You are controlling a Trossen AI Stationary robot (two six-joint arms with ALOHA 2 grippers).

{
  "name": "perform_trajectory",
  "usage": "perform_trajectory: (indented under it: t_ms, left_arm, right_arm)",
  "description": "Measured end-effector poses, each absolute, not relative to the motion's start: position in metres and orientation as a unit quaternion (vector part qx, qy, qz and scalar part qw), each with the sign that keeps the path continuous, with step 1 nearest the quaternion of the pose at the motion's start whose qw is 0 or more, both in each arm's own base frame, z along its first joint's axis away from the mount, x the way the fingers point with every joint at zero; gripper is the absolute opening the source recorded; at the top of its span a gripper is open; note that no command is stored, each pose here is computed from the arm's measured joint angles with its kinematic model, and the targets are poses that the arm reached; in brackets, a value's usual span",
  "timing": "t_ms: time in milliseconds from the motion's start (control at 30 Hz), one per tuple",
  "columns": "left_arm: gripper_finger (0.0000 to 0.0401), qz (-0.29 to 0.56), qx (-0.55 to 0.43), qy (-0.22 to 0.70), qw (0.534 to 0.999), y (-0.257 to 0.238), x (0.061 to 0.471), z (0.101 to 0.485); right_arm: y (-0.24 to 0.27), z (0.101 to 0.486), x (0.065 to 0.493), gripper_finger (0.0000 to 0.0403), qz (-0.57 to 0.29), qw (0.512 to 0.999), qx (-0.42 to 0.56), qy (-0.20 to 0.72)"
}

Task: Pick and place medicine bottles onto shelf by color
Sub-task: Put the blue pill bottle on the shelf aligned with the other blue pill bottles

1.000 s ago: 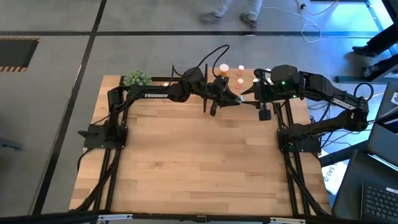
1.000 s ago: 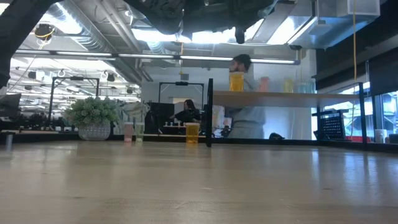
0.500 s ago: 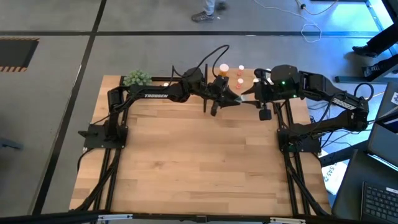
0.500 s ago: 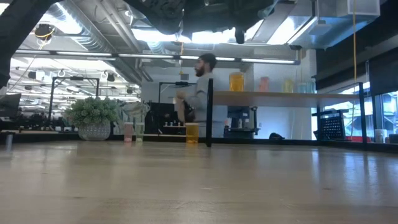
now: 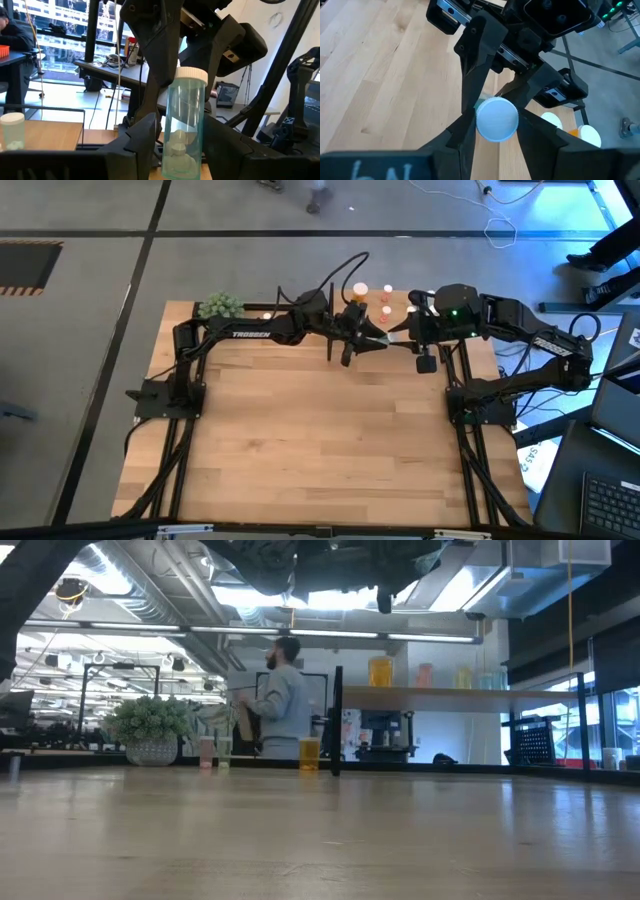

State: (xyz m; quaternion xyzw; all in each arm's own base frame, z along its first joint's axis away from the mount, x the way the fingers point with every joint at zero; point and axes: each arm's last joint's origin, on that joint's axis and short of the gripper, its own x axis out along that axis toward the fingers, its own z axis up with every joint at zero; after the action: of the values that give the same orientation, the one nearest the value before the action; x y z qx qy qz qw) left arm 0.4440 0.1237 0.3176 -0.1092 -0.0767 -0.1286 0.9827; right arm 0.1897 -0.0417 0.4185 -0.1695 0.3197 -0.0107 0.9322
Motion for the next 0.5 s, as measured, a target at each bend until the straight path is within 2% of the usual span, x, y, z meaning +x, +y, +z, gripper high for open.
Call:
perform_trajectory:
  t_ms: [267,500]
  left_arm:
    - [0.0161,-0.128,-0.11,-0.074,0.983,0.1239,0.4441,0.3171]
    - [0.016,-0.115,-0.109,-0.076,0.984,0.1318,0.442,0.317]
  right_arm:
    - [-0.0416,0.4183,0.1896,0.0135,-0.009,0.932,-0.169,0.32]
    - [-0.042,0.4182,0.1895,0.0135,-0.02,0.934,-0.156,0.322]
